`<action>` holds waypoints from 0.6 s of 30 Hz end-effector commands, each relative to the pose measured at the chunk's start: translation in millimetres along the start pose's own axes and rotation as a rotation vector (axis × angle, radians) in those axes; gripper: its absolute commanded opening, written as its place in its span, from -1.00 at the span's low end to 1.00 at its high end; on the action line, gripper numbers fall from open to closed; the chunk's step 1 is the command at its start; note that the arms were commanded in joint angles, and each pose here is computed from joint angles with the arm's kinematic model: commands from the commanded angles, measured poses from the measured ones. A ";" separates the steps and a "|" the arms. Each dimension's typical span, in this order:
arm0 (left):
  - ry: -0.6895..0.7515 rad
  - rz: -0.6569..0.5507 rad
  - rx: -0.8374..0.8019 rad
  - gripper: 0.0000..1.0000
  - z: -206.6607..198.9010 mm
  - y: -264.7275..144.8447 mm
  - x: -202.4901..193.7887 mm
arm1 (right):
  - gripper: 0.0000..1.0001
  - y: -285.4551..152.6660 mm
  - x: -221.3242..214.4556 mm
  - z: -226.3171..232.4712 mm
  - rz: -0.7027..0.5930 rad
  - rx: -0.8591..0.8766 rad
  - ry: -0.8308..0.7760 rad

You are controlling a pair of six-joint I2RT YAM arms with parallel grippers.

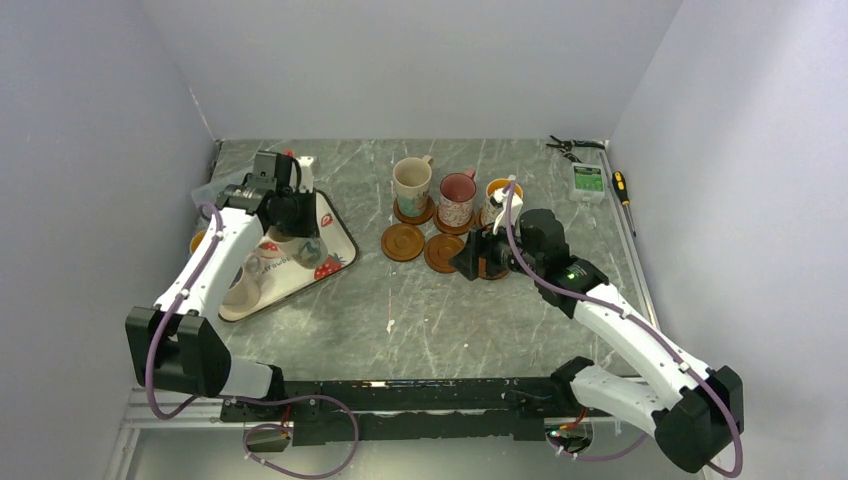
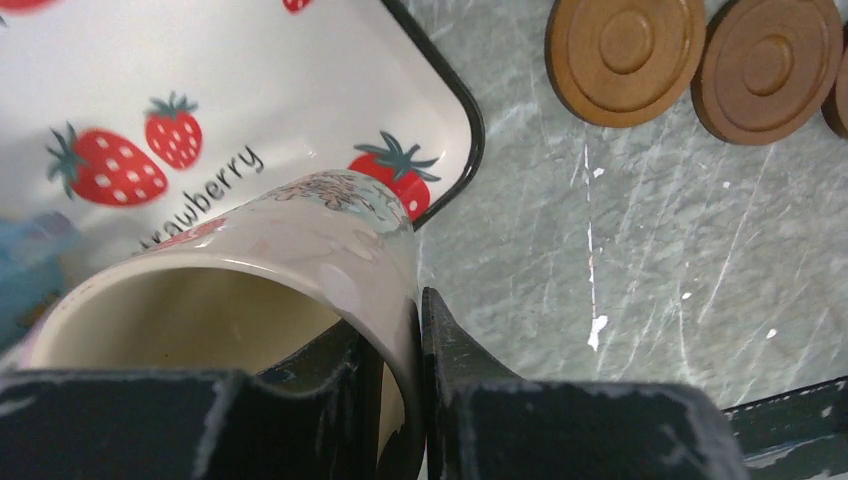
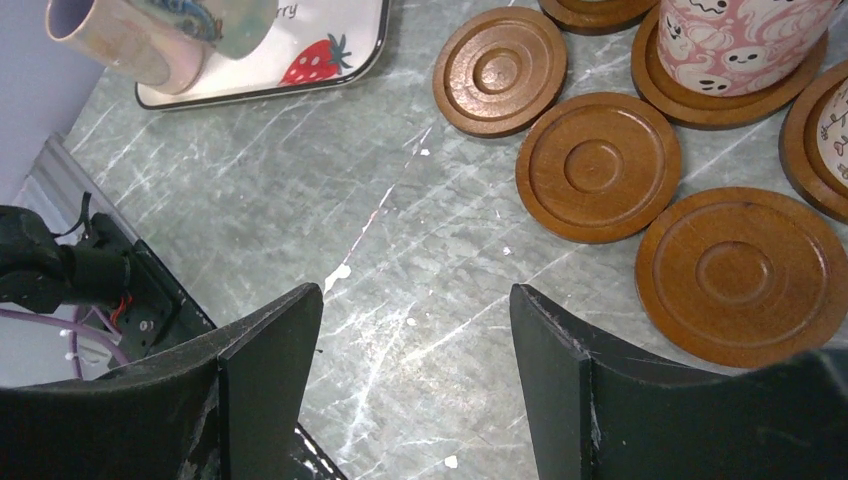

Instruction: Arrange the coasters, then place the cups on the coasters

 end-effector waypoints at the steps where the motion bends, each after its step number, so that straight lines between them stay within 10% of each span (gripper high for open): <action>1: -0.200 -0.132 0.087 -0.94 -3.4 -6.6 14.9 | 0.46 1.7 26.6 6.1 -0.083 -0.014 0.008; 13: -0.343 -0.104 0.224 -0.94 11.6 43.9 28.5 | 0.45 1.9 19.5 5.8 -0.051 -0.053 -0.001; 18: -0.338 -0.051 0.239 -0.62 13.4 61.1 29.6 | 0.45 1.1 17.4 4.8 -0.043 -0.065 -0.004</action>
Point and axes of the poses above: each gripper's point midway between its finger pads, its own y axis out along the fingers, its own z axis along the line the jaws close on, x = y × z, the point moved 5 cm from there along -y, back along the fingers, and after that the axes turned 8 degrees about -y, right-handed, at the moved point
